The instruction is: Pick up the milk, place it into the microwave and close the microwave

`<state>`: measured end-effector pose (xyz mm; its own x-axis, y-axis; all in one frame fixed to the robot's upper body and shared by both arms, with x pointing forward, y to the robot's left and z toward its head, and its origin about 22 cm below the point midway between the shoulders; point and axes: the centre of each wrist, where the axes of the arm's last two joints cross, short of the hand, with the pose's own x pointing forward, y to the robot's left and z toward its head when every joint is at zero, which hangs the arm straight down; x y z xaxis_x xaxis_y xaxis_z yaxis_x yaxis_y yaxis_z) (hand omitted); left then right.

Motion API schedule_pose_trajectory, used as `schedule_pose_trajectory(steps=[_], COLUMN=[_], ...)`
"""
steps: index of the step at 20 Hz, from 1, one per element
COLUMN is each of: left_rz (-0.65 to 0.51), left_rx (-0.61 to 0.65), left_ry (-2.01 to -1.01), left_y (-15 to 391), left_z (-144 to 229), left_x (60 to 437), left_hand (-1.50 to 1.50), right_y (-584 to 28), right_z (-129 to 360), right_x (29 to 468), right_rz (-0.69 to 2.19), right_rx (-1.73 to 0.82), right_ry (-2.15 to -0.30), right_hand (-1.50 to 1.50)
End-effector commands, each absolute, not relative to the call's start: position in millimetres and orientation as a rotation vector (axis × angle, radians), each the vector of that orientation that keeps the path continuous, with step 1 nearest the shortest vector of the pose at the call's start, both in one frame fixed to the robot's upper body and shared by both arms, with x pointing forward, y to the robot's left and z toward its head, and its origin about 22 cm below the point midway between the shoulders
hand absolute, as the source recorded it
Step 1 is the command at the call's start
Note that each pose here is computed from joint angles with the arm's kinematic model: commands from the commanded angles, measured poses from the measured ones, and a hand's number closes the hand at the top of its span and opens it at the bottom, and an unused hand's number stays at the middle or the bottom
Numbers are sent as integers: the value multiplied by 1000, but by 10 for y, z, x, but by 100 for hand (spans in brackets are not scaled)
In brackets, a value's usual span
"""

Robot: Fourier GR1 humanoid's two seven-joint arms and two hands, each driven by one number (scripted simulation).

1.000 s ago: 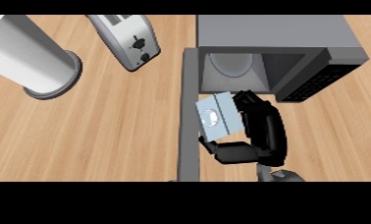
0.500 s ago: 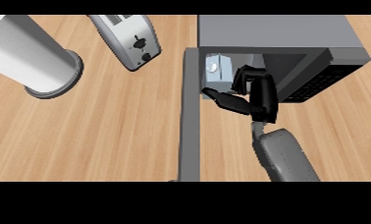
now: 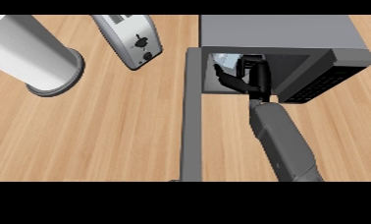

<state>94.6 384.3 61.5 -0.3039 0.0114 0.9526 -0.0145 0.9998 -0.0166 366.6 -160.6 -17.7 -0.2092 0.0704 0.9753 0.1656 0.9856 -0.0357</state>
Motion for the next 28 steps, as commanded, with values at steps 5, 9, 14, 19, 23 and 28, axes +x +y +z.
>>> schedule_pose_trajectory(steps=[5,9,14,19,23,28], left_rz=[34,19,20,10,10,-21], left_rx=[-33,-18,-45,-37,-21,-44], left_ry=[-1863,-1877,-1880,-1885,-1883,-1887], left_y=[3794,3860,3971,3895,3977,3952], left_z=[555,576,437,453,349,504], left_x=[1063,1177,1061,1220,1258,1362], left_hand=[-150,-150,-150,-150,-150,-150], right_y=[-1737,-1533,-1633,-1659,-1498,-1950], right_z=[-183,-65,10,111,77,144], right_x=[3994,4111,4198,4274,4252,4308], right_rz=[-24,-8,95,296,285,221], right_rx=[-279,-315,-459,-732,-865,-925], right_ry=[-1884,-1912,-1930,-1946,-1915,-1871], right_hand=[150,150,150,150,150,150])
